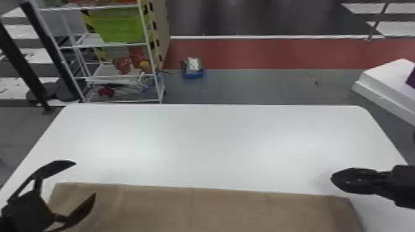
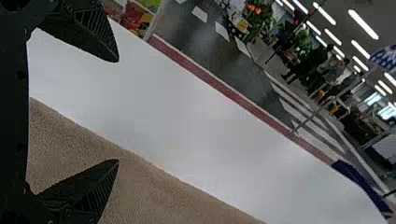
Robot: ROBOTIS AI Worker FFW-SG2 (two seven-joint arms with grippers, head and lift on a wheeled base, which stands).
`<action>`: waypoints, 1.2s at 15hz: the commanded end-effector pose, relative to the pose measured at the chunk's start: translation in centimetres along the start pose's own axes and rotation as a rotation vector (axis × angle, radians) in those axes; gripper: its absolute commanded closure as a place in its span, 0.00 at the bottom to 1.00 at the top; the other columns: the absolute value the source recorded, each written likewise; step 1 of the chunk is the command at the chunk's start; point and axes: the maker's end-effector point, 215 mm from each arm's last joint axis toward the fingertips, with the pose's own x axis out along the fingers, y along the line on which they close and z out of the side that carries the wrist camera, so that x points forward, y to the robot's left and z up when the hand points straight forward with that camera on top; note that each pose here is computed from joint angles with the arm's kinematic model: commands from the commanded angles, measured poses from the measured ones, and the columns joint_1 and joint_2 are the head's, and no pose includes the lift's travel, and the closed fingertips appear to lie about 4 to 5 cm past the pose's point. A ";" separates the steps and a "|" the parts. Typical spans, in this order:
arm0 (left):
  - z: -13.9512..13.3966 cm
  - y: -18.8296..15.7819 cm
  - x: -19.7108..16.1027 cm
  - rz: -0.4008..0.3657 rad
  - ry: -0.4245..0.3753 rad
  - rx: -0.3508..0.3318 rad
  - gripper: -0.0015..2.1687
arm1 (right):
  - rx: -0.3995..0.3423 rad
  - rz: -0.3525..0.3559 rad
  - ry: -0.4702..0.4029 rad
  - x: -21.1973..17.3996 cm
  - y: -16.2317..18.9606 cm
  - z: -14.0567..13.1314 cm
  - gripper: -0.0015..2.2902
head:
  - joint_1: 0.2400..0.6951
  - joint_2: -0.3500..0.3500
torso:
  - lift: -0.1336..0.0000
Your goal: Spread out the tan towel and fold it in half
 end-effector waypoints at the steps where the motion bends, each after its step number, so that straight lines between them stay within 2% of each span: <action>1: 0.3 4.3 -1.7 0.138 -0.067 -0.196 0.06 | 0.116 0.009 -0.174 -2.3 1.8 3.5 0.19 | 1.00 0.58 | 0.07; 2: 0.1 6.4 -1.9 0.197 -0.084 -0.305 0.06 | 0.184 0.028 -0.240 -2.9 3.0 5.3 0.10 | 1.00 0.60 | 0.07; 3: -0.1 8.0 -1.8 0.237 -0.093 -0.424 0.05 | 0.225 -0.015 -0.286 -3.2 2.8 6.6 0.08 | 1.00 0.63 | 0.07; 4: -0.2 8.5 -1.4 0.247 -0.103 -0.570 0.05 | 0.248 -0.087 -0.342 -3.2 2.6 8.3 0.08 | 1.00 0.68 | 0.07; 5: 0.0 8.4 -0.9 0.246 -0.120 -0.685 0.05 | 0.251 -0.174 -0.386 -3.0 2.4 9.6 0.08 | 1.00 0.70 | 0.07; 6: -0.3 8.2 -0.4 0.250 -0.114 -0.784 0.05 | 0.267 -0.232 -0.401 -2.4 2.2 9.9 0.08 | 1.00 0.71 | 0.07; 8: -1.5 7.0 0.4 0.259 -0.088 -0.925 0.05 | 0.281 -0.336 -0.413 -1.8 1.0 9.5 0.08 | 1.00 0.72 | 0.07; 10: -1.8 5.8 0.8 0.268 -0.077 -0.978 0.05 | 0.244 -0.405 -0.425 -1.8 0.4 9.0 0.08 | 1.00 0.72 | 0.07; 13: -2.7 4.9 0.2 0.307 -0.067 -1.045 0.06 | 0.184 -0.413 -0.468 -1.6 0.9 9.4 0.08 | 1.00 0.71 | 0.07; 15: -2.1 4.8 0.3 0.339 -0.074 -1.012 0.06 | 0.053 -0.423 -0.529 -1.8 2.3 10.5 0.08 | 1.00 0.72 | 0.07; 17: -0.3 5.5 0.0 0.363 -0.142 -0.950 0.06 | -0.053 -0.432 -0.581 -2.2 3.7 11.1 0.08 | 1.00 0.73 | 0.07; 18: 0.4 5.8 -0.1 0.373 -0.167 -0.926 0.06 | -0.081 -0.425 -0.593 -1.8 4.6 10.9 0.08 | 1.00 0.73 | 0.07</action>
